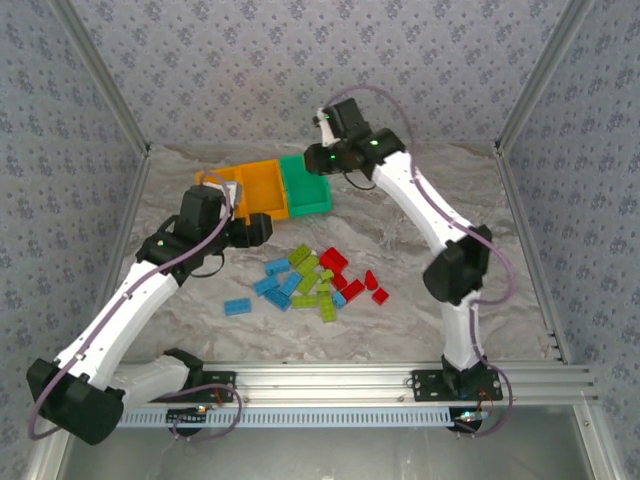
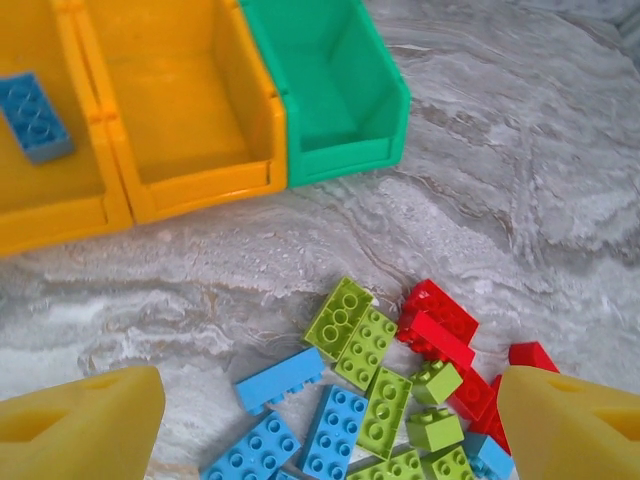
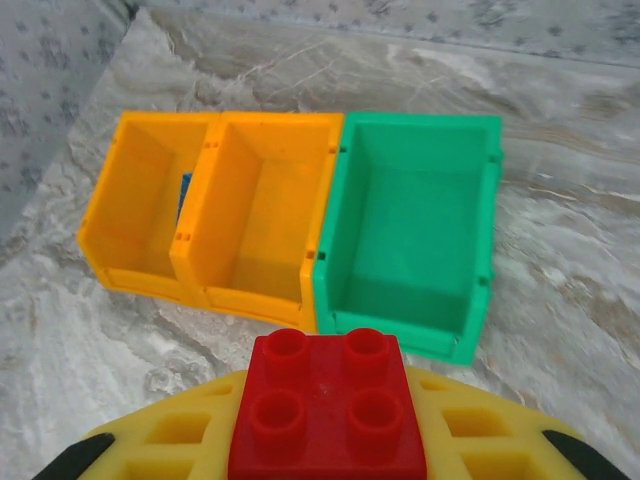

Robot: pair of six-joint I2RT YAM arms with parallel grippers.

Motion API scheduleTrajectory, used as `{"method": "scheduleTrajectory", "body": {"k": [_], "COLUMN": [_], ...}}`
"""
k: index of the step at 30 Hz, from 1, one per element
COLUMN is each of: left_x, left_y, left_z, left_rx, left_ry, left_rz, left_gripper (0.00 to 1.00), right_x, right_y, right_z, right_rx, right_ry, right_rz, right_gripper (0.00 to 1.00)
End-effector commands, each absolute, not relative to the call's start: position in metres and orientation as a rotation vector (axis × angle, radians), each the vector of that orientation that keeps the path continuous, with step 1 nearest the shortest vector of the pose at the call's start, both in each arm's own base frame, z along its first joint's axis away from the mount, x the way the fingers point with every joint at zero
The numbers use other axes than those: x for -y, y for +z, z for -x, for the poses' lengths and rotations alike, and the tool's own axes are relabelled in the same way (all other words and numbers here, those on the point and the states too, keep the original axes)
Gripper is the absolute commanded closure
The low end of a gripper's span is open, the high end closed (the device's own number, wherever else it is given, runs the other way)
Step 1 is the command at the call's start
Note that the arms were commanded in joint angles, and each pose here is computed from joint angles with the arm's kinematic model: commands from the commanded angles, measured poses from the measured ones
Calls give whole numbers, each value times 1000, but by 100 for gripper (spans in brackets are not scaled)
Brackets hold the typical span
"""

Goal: Sort the legos into containers by color

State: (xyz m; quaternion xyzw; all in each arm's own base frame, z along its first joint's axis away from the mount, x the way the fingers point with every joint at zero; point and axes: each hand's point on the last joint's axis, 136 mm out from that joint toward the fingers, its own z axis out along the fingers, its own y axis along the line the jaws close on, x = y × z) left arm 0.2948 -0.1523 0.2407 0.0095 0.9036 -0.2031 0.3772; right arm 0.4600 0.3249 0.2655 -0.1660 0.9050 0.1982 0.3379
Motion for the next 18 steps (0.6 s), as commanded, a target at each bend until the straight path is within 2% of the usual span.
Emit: {"method": "scheduleTrajectory", "body": {"k": [1, 9, 11, 15, 18], "left_x": [142, 127, 125, 125, 131], "left_y": [238, 228, 225, 221, 219], "left_z": [-293, -271, -266, -262, -263], "left_rx": [-2309, -2354, -2361, -2362, -2365], "left_ry": [-534, -504, -499, -505, -527], "left_rz": [166, 215, 210, 188, 149], "left_gripper": [13, 13, 13, 12, 12], "right_x": [-324, -350, -354, -361, -356], "right_y": [203, 175, 174, 179, 194], "right_z": [-476, -525, -530, -532, -528], "right_rx": [-2482, -2413, -2386, -2345, -2339], "right_ry": [364, 345, 377, 403, 405], "right_rz": [526, 526, 518, 526, 520], "right_gripper": [76, 74, 67, 43, 42]}}
